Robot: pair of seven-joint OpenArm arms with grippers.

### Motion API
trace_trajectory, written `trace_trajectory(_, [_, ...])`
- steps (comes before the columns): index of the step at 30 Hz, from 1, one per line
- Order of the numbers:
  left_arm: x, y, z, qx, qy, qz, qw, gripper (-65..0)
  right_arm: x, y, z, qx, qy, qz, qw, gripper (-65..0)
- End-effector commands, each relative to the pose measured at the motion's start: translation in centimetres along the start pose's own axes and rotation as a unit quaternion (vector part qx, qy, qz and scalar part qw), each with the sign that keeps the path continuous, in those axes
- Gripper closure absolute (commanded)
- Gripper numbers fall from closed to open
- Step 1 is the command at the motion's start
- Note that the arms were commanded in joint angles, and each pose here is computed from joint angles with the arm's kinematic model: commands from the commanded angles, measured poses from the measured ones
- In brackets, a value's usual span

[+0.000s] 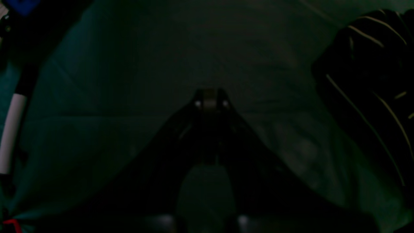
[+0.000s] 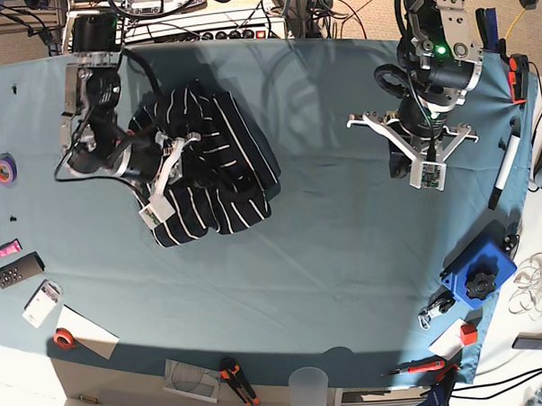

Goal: Layout the t-shirt on the table in an organized manner, then fold the t-shirt properly
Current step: 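Tuck and flatten the folded bundle with the right gripper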

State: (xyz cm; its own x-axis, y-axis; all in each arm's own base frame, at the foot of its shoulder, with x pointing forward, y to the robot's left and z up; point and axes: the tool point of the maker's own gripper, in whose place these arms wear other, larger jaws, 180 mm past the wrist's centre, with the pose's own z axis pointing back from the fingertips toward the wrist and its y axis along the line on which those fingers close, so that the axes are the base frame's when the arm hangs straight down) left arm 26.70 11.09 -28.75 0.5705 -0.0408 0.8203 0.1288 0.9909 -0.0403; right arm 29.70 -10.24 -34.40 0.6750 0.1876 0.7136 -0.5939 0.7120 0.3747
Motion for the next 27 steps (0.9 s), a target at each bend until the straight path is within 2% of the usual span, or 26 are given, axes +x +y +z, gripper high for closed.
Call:
trace_trajectory(1, [1.1,-0.1,0.3,-0.002,-0.023,-0.001,1.000,0.0,2.4,0.3,0.7,0.007,-0.034,0.019,0.9992,0.0])
trace_trajectory(3, [1.1,-0.1,0.3,-0.002,-0.023,-0.001,1.000,0.0,3.4,0.2,1.2,0.001,-0.045,0.028,0.9986,0.0])
trace_trajectory(6, [1.1,-0.1,0.3,-0.002,-0.023,-0.001,1.000,0.0,5.8,-0.7,2.3,-0.016,-0.088,0.036,0.9953,0.0])
trace_trajectory(9, [1.1,-0.1,0.3,-0.002,-0.023,-0.001,1.000,0.0,8.2,-2.7,3.5,-0.065,-0.129,0.053,0.9882,0.0])
trace_trajectory(12, [1.2,-0.1,0.3,-0.003,-0.025,-0.001,1.000,0.0,9.1,-3.7,3.0,-0.086,-0.135,0.059,0.9853,0.0])
trace_trajectory(17, [1.4,-0.4,0.3,-0.010,-0.029,0.005,1.000,0.0,6.8,-5.1,-1.0,-0.063,-0.096,0.000,0.9934,0.0])
trace_trajectory(21, [1.3,-0.4,0.3,-0.010,-0.029,0.004,1.000,0.0,4.0,-6.3,-3.6,-0.050,-0.061,-0.061,0.9950,0.0])
trace_trajectory(23, [1.3,-0.4,0.3,-0.010,-0.029,0.004,1.000,0.0,3.5,-6.0,-3.9,-0.035,-0.056,-0.077,0.9948,0.0])
trace_trajectory(27, [1.4,-0.4,0.3,-0.010,-0.030,0.004,1.000,0.0,5.3,-3.1,-2.6,0.035,-0.067,-0.084,0.9936,0.0])
